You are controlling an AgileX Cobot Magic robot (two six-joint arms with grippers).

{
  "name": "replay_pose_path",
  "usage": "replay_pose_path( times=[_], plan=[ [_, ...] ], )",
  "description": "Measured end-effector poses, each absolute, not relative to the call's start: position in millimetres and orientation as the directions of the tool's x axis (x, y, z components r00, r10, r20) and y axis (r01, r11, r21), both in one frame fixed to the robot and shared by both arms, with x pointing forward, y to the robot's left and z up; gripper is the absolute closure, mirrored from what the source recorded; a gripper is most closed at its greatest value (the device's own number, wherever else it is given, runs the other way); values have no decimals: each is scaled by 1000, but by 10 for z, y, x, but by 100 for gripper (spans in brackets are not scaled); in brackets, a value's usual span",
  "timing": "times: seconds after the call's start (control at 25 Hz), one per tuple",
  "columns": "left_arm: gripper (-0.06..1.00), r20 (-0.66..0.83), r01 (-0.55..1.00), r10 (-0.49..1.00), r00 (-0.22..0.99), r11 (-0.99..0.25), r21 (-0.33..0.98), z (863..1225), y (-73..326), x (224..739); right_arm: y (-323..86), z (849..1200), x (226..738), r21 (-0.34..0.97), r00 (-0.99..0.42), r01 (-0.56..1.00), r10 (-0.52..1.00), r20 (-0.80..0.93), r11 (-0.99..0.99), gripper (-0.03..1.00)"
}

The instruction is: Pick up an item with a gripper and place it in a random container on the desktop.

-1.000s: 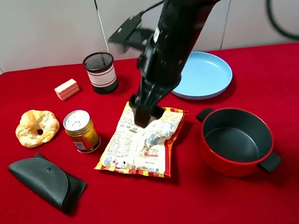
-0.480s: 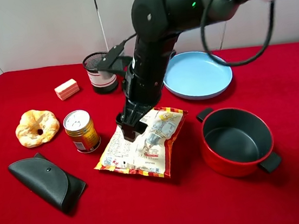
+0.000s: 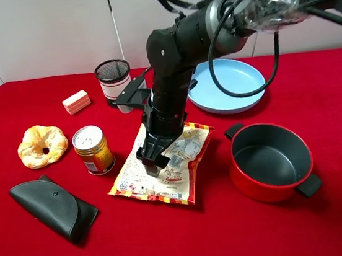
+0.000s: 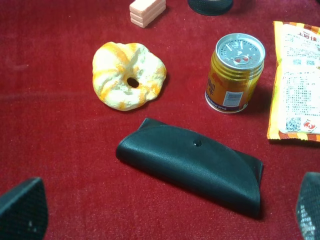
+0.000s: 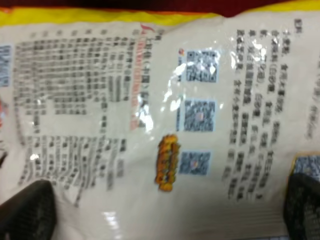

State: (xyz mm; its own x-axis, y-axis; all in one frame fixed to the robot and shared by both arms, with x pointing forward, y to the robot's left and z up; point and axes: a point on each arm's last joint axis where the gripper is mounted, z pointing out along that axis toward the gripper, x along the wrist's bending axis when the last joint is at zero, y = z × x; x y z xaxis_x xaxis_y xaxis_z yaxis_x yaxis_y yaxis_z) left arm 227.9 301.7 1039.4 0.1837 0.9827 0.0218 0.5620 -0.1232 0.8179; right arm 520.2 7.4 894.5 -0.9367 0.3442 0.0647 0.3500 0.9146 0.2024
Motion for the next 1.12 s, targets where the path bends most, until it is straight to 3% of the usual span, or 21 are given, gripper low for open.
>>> replay_pose_path(
  times=[0.68,0.76,0.96,1.12],
  plan=[
    [-5,22,562,983,184,-123,818,10394,3017,2279,99,8766,5230,185,-937,350,343,69,918,28],
    [-5,22,562,983,184,-123,818,10394,3017,2279,100,8766,5230,186,-936,351,344,70,918,35],
    [-5,22,562,983,184,-123,818,10394,3017,2279,133,8796,5256,216,-930,367,361,66,905,72],
    [-5,22,562,983,184,-123,818,10394,3017,2279,151,8824,5273,236,-929,368,365,59,899,93]
  ],
)
